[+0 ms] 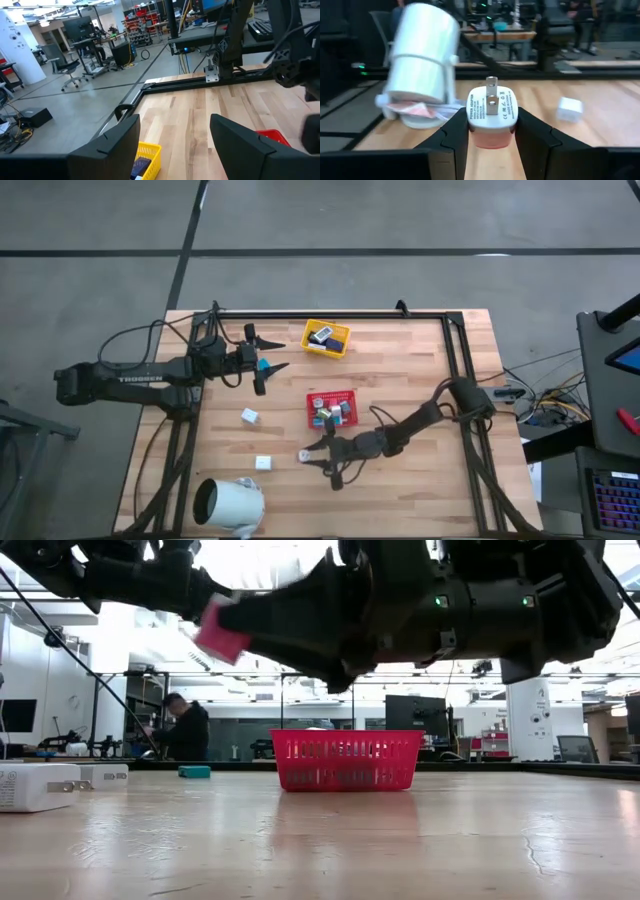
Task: Pick & Place Office items
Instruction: Put the pink charger adapter into the red bin
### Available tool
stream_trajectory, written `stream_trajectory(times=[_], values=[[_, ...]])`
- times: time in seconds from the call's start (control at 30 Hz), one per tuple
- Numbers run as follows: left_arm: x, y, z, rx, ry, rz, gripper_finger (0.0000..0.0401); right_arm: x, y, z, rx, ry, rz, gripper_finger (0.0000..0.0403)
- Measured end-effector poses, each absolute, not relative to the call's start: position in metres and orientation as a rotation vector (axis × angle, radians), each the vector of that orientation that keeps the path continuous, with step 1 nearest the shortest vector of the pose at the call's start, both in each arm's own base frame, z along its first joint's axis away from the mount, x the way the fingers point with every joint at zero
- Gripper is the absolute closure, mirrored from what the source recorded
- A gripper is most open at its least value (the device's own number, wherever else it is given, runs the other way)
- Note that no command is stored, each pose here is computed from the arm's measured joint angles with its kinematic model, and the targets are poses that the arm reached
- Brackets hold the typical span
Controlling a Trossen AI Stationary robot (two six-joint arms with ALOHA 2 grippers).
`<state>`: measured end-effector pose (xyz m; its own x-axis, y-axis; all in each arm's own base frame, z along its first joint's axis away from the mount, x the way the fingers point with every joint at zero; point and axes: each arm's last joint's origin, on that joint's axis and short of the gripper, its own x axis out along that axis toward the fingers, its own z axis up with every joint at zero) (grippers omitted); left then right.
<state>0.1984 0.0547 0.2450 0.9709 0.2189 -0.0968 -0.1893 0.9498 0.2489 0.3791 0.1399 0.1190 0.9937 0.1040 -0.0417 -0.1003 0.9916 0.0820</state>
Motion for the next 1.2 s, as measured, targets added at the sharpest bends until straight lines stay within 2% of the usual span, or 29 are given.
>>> stream_trajectory(times=[0.5, 1.2], values=[[0.198, 0.055, 0.245, 0.241, 0.121, 0.209, 0.0156, 0.341, 0.097, 0.138, 0.001, 0.109, -0.161, 0.0282], [0.198, 0.055, 0.245, 0.241, 0.123, 0.21, 0.0156, 0.32, 0.05, 0.154, -0.013, 0.365, -0.343, 0.0282]])
